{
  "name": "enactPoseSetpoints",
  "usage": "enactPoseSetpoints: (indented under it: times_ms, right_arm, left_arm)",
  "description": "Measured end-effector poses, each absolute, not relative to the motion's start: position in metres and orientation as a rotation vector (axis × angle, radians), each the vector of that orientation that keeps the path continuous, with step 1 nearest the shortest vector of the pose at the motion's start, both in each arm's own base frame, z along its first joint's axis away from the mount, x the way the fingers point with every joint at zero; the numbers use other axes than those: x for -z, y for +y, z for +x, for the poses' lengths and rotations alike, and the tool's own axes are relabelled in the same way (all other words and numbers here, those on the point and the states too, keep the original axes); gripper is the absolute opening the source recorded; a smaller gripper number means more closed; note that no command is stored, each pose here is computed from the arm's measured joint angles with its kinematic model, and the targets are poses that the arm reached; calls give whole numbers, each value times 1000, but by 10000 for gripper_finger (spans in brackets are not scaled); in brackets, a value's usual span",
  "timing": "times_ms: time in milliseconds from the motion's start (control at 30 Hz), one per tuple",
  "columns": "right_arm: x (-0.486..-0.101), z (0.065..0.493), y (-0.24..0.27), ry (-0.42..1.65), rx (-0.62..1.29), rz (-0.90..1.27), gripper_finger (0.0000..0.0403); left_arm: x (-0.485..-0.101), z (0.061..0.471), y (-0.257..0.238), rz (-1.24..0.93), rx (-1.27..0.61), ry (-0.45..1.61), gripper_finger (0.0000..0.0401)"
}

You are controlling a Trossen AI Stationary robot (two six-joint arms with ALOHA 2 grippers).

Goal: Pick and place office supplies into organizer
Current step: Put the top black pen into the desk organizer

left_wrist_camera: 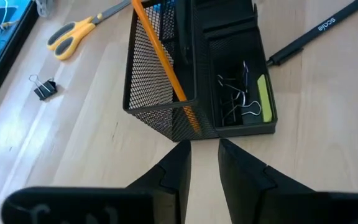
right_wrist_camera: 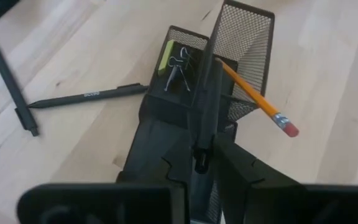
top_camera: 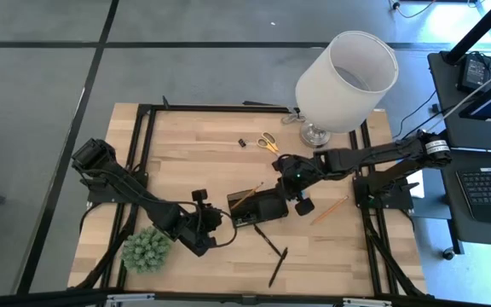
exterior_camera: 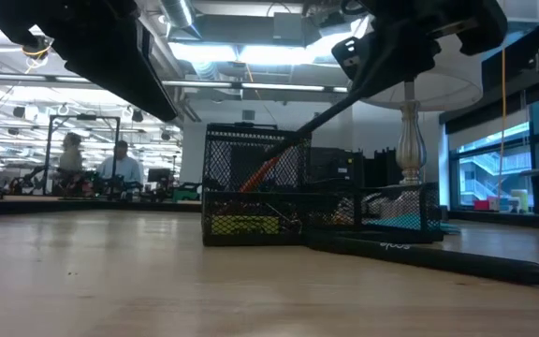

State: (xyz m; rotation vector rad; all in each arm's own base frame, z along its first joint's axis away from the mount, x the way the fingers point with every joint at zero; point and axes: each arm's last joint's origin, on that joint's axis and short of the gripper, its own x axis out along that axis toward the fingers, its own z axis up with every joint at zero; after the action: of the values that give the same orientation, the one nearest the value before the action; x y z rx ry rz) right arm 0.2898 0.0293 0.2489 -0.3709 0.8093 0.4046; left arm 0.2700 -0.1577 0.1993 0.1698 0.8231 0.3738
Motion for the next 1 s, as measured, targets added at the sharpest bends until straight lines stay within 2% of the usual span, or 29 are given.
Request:
enactPoseSetpoints:
  times_ms: [567, 700, 1000]
  right_arm:
    - [-253, 294, 31, 745, -398, -461, 50]
    - [-267, 300, 35, 729, -352, -500, 50]
    - [-271, 330, 38, 973, -371, -515, 50]
  left_arm:
    - [-199, 270, -158, 172, -373, 823, 75]
    - [-199, 270, -158, 172, -373, 823, 75]
    - [-199, 270, -158, 173, -373, 825, 75]
